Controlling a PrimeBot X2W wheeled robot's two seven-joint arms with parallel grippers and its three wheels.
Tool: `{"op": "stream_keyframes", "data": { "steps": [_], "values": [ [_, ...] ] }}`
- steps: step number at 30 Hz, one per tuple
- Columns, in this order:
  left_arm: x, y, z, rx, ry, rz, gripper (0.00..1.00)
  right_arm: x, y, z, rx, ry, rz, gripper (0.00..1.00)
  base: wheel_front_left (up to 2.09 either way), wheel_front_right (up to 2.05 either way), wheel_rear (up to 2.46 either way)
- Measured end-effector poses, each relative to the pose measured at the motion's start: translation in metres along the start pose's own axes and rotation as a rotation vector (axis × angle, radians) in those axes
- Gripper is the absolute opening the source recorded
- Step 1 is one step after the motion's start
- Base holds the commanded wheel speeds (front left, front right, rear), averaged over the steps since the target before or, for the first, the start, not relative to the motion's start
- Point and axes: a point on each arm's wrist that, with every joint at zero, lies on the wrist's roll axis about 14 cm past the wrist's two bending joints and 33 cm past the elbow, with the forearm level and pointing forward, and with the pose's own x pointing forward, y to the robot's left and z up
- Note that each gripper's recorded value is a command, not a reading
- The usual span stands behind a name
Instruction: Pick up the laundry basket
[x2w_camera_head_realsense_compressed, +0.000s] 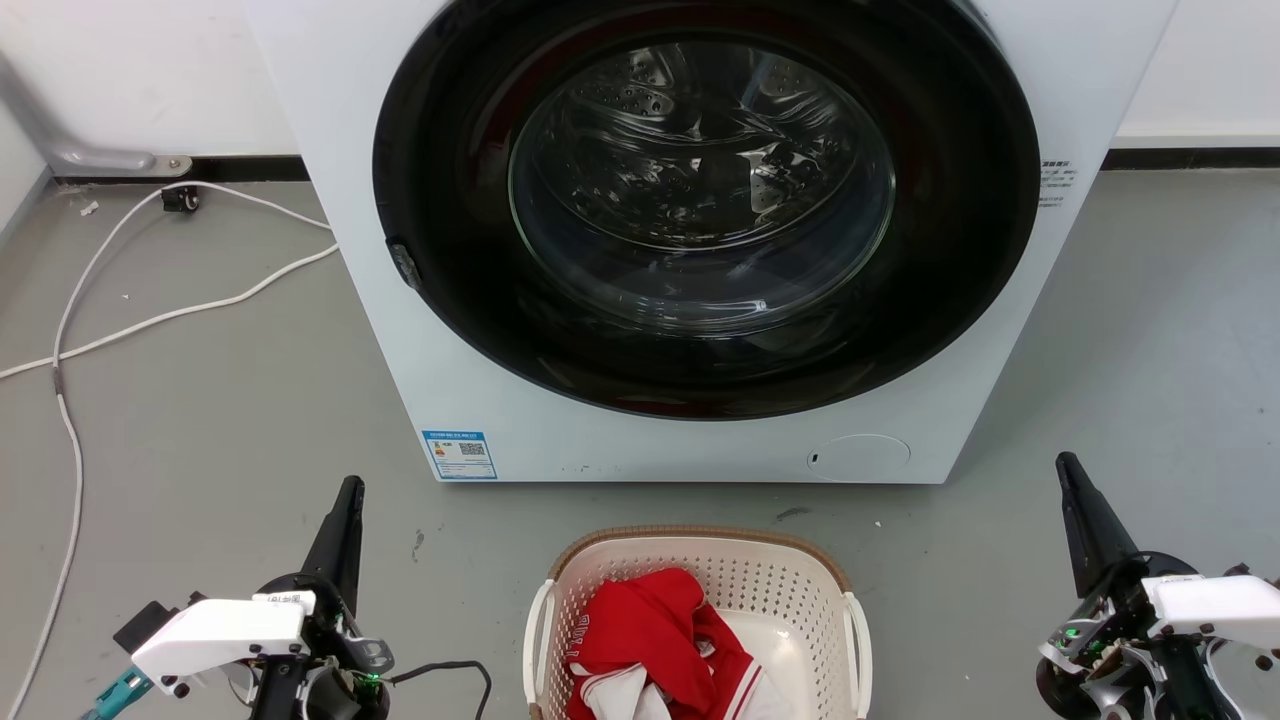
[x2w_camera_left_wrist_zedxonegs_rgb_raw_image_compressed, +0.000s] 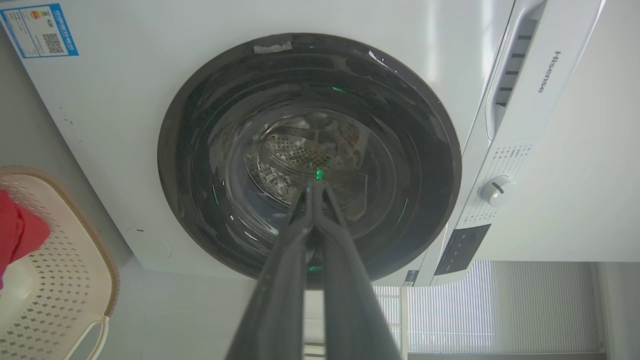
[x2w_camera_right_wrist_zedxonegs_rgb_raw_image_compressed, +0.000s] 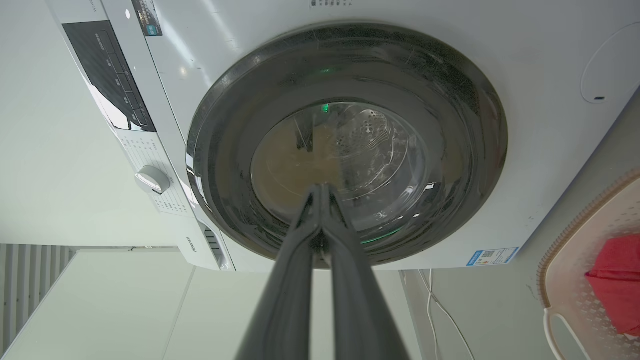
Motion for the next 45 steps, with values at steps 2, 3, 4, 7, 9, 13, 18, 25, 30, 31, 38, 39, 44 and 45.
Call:
{"op": "stream_keyframes", "data": {
  "steps": [2,3,4,7,9,13,18,25,30,31,38,39,44,45],
  "values": [
    [0.000,0.000,0.000,0.000,0.000,0.000,0.00,0.000,0.000,0.000,0.000,0.000,0.000,0.00,0.00,0.00,0.00],
    [0.000,0.000,0.000,0.000,0.000,0.000,0.00,0.000,0.000,0.000,0.000,0.000,0.000,0.00,0.00,0.00,0.00],
    [0.000,0.000,0.000,0.000,0.000,0.000,0.00,0.000,0.000,0.000,0.001,0.000,0.000,0.00,0.00,0.00,0.00],
    [0.000,0.000,0.000,0.000,0.000,0.000,0.00,0.000,0.000,0.000,0.001,0.001,0.000,0.00,0.00,0.00,0.00],
    [0.000,0.000,0.000,0.000,0.000,0.000,0.00,0.000,0.000,0.000,0.001,0.001,0.000,0.00,0.00,0.00,0.00],
    [0.000,0.000,0.000,0.000,0.000,0.000,0.00,0.000,0.000,0.000,0.001,0.001,0.001,0.00,0.00,0.00,0.00],
    [0.000,0.000,0.000,0.001,-0.001,0.000,0.00,0.000,0.000,0.000,-0.001,0.001,0.001,0.00,0.00,0.00,0.00],
    [0.000,0.000,0.000,0.001,-0.001,0.000,0.00,0.000,0.000,0.000,0.000,0.000,0.001,0.00,0.00,0.00,0.00],
    [0.000,0.000,0.000,0.001,-0.001,0.000,0.00,0.000,0.001,0.000,-0.001,0.001,0.002,0.00,0.00,0.00,0.00],
    [-0.001,0.002,0.000,0.000,-0.001,0.006,1.00,0.000,-0.001,0.000,-0.001,0.001,-0.004,1.00,0.00,0.00,0.00],
    [-0.016,0.033,-0.001,-0.010,-0.012,0.100,1.00,-0.017,-0.033,-0.001,0.005,-0.010,-0.097,1.00,0.00,0.00,0.00],
    [-0.016,0.032,-0.001,-0.006,-0.015,0.095,1.00,-0.016,-0.031,-0.002,0.000,-0.011,-0.092,1.00,0.00,0.00,0.00],
    [-0.015,0.025,-0.001,0.005,-0.028,0.075,1.00,-0.016,-0.026,-0.003,-0.028,-0.017,-0.075,1.00,0.00,0.00,0.00],
    [-0.015,0.025,-0.001,0.008,-0.029,0.073,1.00,-0.016,-0.025,-0.003,-0.035,-0.019,-0.074,1.00,0.00,0.00,0.00]
  ]
}}
